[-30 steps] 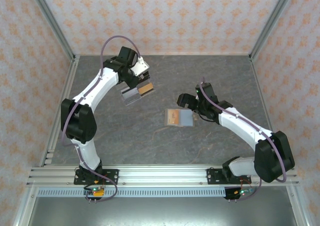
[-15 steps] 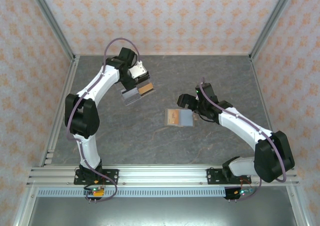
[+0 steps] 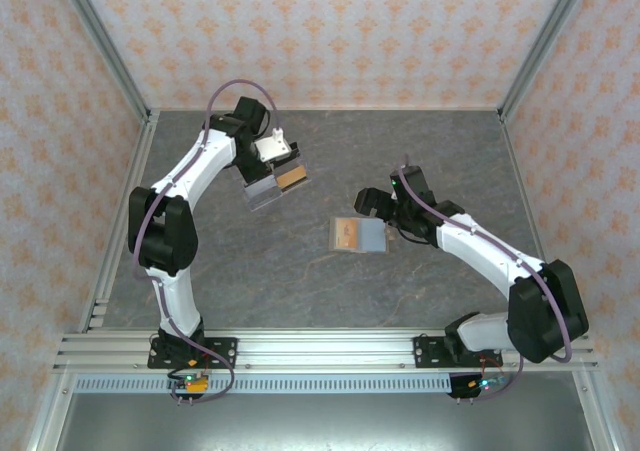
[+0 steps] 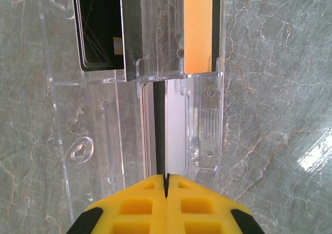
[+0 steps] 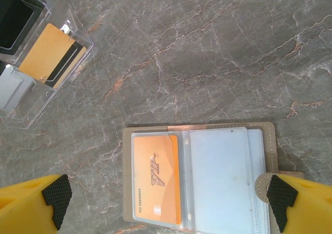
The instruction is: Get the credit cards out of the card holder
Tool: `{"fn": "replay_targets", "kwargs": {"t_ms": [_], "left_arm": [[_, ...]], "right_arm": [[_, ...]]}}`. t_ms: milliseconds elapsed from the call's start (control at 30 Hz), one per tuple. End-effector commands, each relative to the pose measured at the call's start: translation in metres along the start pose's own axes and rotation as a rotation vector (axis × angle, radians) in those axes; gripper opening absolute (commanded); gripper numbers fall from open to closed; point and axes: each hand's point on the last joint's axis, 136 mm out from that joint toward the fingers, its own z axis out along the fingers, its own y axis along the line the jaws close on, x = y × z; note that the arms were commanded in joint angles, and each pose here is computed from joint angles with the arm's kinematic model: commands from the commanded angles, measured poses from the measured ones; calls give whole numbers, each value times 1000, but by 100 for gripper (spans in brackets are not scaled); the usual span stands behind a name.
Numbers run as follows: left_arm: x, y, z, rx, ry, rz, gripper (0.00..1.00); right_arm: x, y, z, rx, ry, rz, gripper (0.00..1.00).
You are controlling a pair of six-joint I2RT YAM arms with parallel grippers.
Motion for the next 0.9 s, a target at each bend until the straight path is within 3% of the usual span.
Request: {"fn": "replay_targets", "kwargs": {"t_ms": [0, 467, 667, 867], "left_arm": [[13, -1, 6, 16, 42, 9, 0], [13, 9, 23, -10, 66, -34, 0], [11, 11, 28, -14, 68, -51, 14], [-4, 15, 9, -30, -20, -88, 27]], "right_arm": [[-5, -3, 0, 24, -10, 11, 99], [-6, -6, -1, 46, -17, 23, 99], [-9, -5, -3, 43, -25, 20, 99], [-8, -7, -3, 54, -22, 20, 99]]}}
